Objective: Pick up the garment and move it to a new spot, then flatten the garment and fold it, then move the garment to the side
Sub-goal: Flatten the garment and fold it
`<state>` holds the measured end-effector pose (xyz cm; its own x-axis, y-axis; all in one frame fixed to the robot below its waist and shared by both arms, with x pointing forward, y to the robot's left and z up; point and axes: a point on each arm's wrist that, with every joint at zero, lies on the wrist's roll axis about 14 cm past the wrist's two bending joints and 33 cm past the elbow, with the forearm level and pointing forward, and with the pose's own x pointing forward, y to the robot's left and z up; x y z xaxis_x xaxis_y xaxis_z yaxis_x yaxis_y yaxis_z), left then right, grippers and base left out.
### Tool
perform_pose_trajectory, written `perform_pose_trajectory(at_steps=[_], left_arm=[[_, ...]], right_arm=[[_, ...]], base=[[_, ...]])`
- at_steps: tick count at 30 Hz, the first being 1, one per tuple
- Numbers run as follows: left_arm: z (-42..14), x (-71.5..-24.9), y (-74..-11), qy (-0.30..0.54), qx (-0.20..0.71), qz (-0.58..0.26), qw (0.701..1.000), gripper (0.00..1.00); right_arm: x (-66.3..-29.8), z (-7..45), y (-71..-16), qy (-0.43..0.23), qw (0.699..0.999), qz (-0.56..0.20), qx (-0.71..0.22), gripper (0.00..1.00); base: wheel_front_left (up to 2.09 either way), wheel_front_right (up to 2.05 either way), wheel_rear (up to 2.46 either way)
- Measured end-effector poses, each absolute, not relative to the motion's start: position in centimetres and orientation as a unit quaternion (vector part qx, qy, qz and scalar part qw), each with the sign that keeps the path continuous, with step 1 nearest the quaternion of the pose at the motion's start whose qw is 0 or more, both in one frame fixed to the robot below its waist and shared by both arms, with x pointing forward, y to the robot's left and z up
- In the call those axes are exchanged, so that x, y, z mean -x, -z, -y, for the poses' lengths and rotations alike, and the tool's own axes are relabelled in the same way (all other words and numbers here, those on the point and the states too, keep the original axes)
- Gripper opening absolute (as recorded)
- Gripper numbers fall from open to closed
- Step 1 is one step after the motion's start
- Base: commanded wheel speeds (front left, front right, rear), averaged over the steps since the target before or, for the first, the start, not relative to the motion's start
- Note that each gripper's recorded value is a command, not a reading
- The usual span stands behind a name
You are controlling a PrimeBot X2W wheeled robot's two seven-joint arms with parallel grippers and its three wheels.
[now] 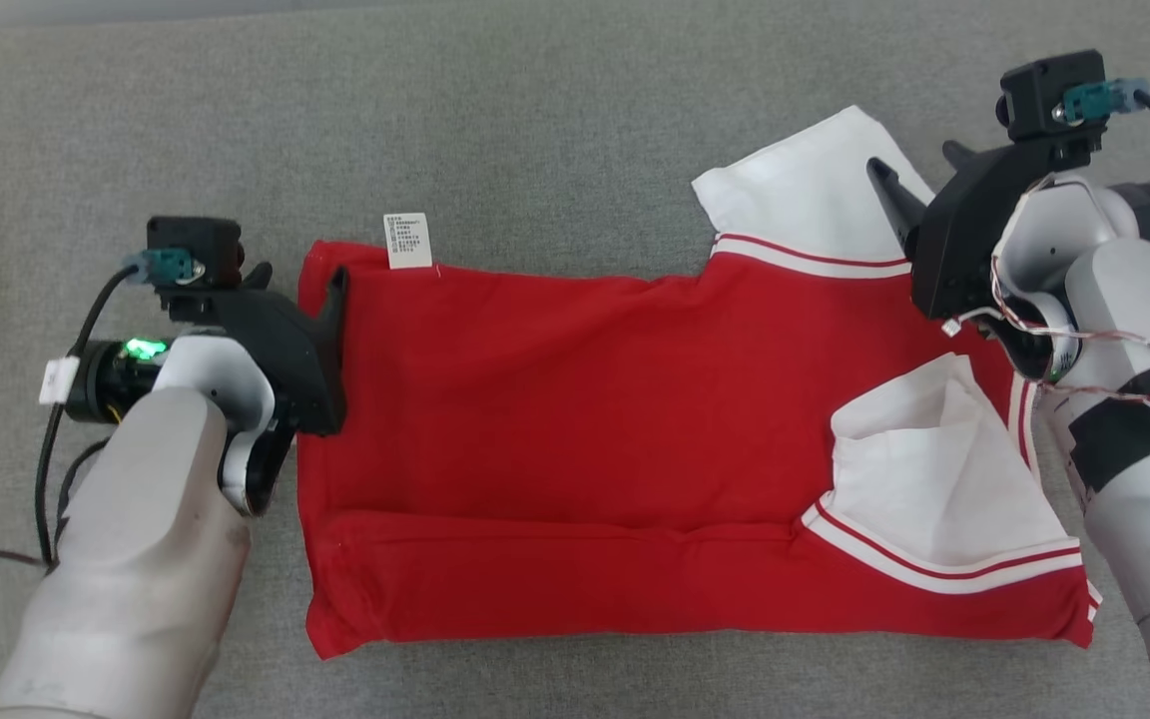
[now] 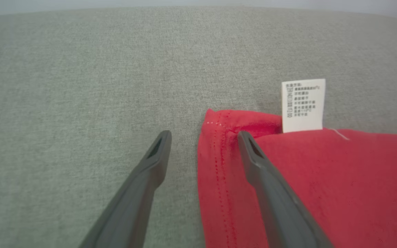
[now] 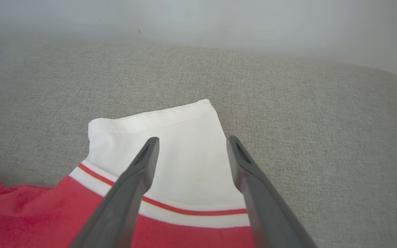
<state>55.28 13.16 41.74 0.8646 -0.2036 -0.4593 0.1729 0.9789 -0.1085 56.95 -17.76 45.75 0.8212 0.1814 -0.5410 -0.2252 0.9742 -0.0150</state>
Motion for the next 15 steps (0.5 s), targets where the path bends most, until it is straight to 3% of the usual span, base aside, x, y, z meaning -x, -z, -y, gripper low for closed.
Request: perform_pose_trajectory(at_steps=[8,9,10,11,12,15], left_arm=[[-13.8,-56.4,-40.7,0.102,0.002,-0.26,0.96,1.0],[-13.7,-56.5,-40.5,0.107,0.002,-0.264,0.959,0.84],[-13.5,-56.6,-40.3,0.111,0.003,-0.269,0.957,0.53],[-13.3,-56.6,-40.0,0.116,0.005,-0.276,0.954,0.34],[-13.2,-56.6,-39.8,0.119,0.01,-0.284,0.951,0.0],[-12.8,-56.8,-39.3,0.132,0.017,-0.297,0.946,0.0]], right_arm=[[-58.9,17.9,-44.6,-0.102,0.949,-0.294,0.042,1.0],[-59.0,18.0,-44.1,-0.101,0.948,-0.3,0.04,1.0],[-59.1,18.0,-43.7,-0.1,0.946,-0.307,0.041,1.0],[-59.3,18.1,-43.4,-0.099,0.944,-0.313,0.041,1.0],[-59.5,18.1,-43.2,-0.098,0.943,-0.316,0.041,1.0],[-60.1,18.4,-42.6,-0.096,0.938,-0.329,0.044,1.0]], base=[[0.0,0.0,0.0],[0.0,0.0,0.0],[0.0,0.0,0.0],[0.0,0.0,0.0],[0.0,0.0,0.0],[0.0,0.0,0.0]])
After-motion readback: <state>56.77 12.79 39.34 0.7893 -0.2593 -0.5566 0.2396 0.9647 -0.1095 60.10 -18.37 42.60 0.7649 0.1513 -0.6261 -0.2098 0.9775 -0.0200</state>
